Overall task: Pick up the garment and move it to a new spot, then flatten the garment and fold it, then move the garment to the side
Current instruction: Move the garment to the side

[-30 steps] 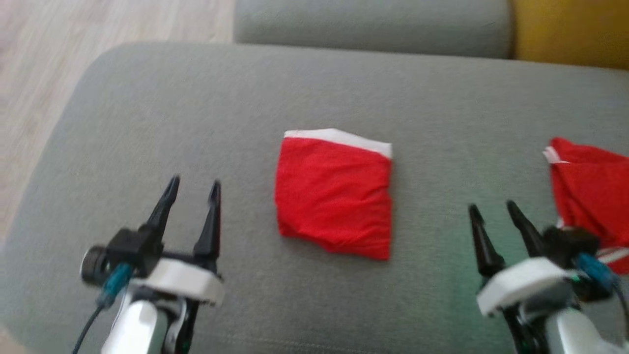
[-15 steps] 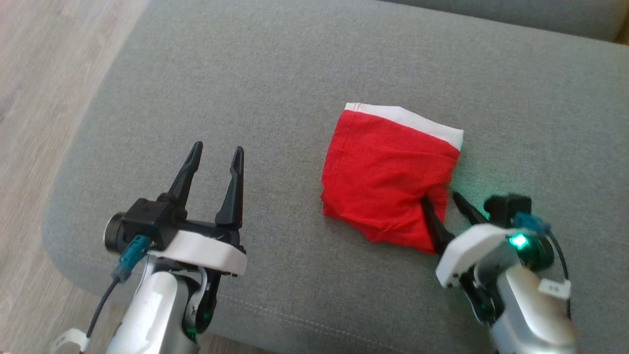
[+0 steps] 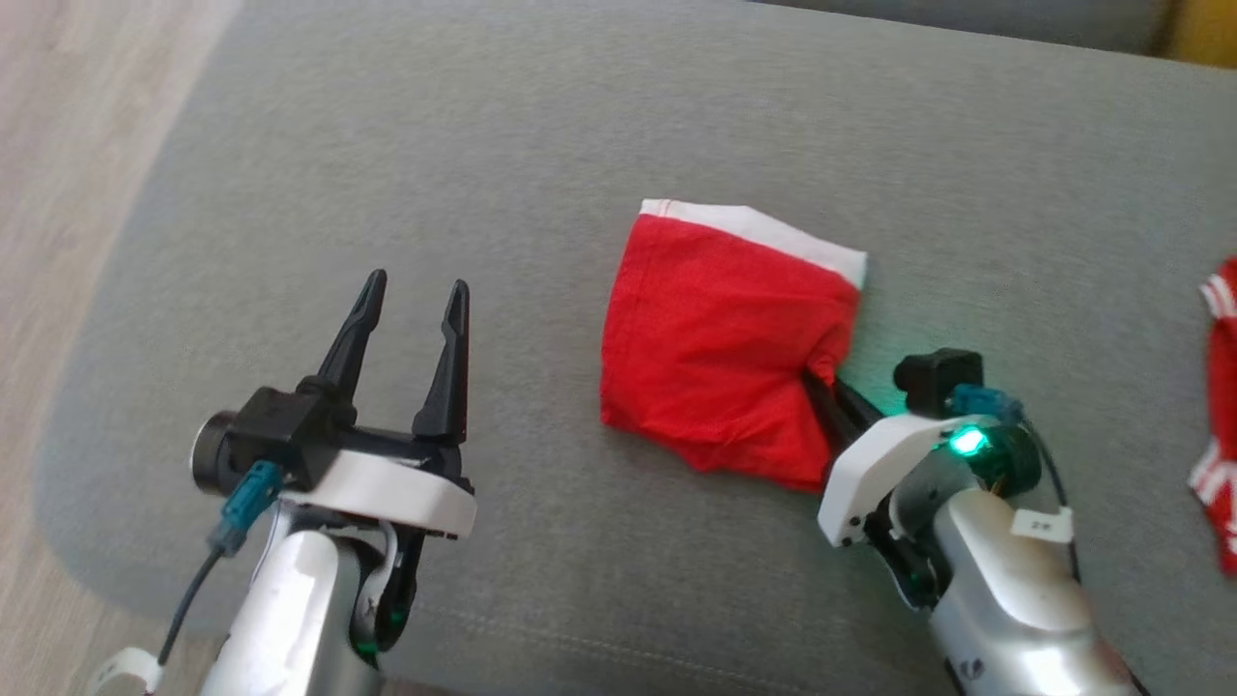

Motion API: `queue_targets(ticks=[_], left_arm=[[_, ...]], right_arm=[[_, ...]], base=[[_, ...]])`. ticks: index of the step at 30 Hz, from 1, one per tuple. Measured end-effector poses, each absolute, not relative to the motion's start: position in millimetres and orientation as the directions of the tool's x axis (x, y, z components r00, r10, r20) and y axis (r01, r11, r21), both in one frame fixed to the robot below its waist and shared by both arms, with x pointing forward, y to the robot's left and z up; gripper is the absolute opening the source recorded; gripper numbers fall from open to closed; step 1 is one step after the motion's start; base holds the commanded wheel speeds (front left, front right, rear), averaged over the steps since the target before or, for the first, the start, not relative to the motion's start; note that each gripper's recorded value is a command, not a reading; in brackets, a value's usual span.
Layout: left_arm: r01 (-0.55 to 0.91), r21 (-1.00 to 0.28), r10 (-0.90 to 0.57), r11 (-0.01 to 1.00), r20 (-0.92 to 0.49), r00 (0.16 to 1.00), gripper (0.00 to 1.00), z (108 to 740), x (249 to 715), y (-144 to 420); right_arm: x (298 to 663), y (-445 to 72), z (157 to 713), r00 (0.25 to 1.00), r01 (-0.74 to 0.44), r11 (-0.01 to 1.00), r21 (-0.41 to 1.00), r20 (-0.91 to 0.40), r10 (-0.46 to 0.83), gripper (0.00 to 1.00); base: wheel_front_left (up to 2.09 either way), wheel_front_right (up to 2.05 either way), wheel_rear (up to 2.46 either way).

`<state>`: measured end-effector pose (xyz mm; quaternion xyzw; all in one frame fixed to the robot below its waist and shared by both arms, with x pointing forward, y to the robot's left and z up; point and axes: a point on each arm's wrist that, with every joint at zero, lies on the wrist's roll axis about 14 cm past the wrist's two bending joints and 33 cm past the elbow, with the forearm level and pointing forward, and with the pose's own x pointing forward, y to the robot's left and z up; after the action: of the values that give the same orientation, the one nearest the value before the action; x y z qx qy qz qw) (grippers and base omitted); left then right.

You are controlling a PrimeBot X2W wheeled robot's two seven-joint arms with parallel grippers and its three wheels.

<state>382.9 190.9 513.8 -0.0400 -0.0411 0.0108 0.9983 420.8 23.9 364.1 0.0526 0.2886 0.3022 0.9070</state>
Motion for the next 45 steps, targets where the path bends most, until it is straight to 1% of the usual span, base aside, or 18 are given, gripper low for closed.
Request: queue_targets(ticks=[3,6,16,20,24,30,32,37,39,43,45], left_arm=[[0.024,-0.081,-0.016,0.996,0.094,0.995,1.00,516.2,390.0,177.5],[0.062,-0.088,-0.052,0.994,0.102,0.993,1.00,517.0,396.1,166.0],[0.264,-0.103,-0.250,0.959,0.133,0.959,1.00,520.9,417.4,98.3],[0.339,-0.115,-0.324,0.934,0.133,0.937,1.00,518.2,423.2,71.8],[0.385,-0.119,-0.371,0.915,0.127,0.920,1.00,512.8,430.1,55.3],[0.413,-0.133,-0.400,0.901,0.113,0.909,1.00,501.6,441.5,45.2],[0.416,-0.139,-0.404,0.899,0.110,0.908,1.00,497.8,445.9,43.3],[0.423,-0.146,-0.409,0.894,0.118,0.905,1.00,495.2,458.4,41.3],[0.421,-0.148,-0.407,0.895,0.116,0.906,1.00,492.5,462.0,42.3],[0.417,-0.154,-0.406,0.896,0.102,0.908,1.00,484.7,466.3,43.6],[0.417,-0.156,-0.405,0.896,0.104,0.908,1.00,483.9,469.9,44.3]], right_arm=[[416.7,9.2,367.1,0.670,-0.521,0.826,0.218,-0.495,0.553,0.00],[413.0,-15.4,368.2,0.696,-0.497,0.850,0.175,-0.505,0.511,0.00],[392.0,-140.2,380.1,0.775,-0.337,0.942,-0.004,-0.569,0.275,0.00],[393.6,-183.7,398.7,0.813,-0.273,0.959,-0.078,-0.552,0.187,0.00],[405.9,-219.8,418.2,0.838,-0.240,0.957,-0.166,-0.534,0.117,0.00],[449.2,-267.3,471.5,0.890,-0.181,0.933,-0.312,-0.456,0.020,0.00],[458.4,-287.8,482.2,0.892,-0.154,0.920,-0.360,-0.451,-0.027,0.00],[466.8,-332.5,482.5,0.856,-0.107,0.893,-0.437,-0.498,-0.141,0.00],[467.9,-341.2,474.8,0.834,-0.093,0.896,-0.434,-0.526,-0.168,0.00],[460.4,-354.9,443.3,0.757,-0.073,0.909,-0.410,-0.616,-0.217,0.00],[460.0,-358.9,433.2,0.744,-0.056,0.914,-0.402,-0.627,-0.230,0.00]], base=[[0.00,0.00,0.00],[0.00,0.00,0.00],[0.00,0.00,0.00],[0.00,0.00,0.00],[0.00,0.00,0.00],[0.00,0.00,0.00],[0.00,0.00,0.00],[0.00,0.00,0.00],[0.00,0.00,0.00],[0.00,0.00,0.00],[0.00,0.00,0.00]])
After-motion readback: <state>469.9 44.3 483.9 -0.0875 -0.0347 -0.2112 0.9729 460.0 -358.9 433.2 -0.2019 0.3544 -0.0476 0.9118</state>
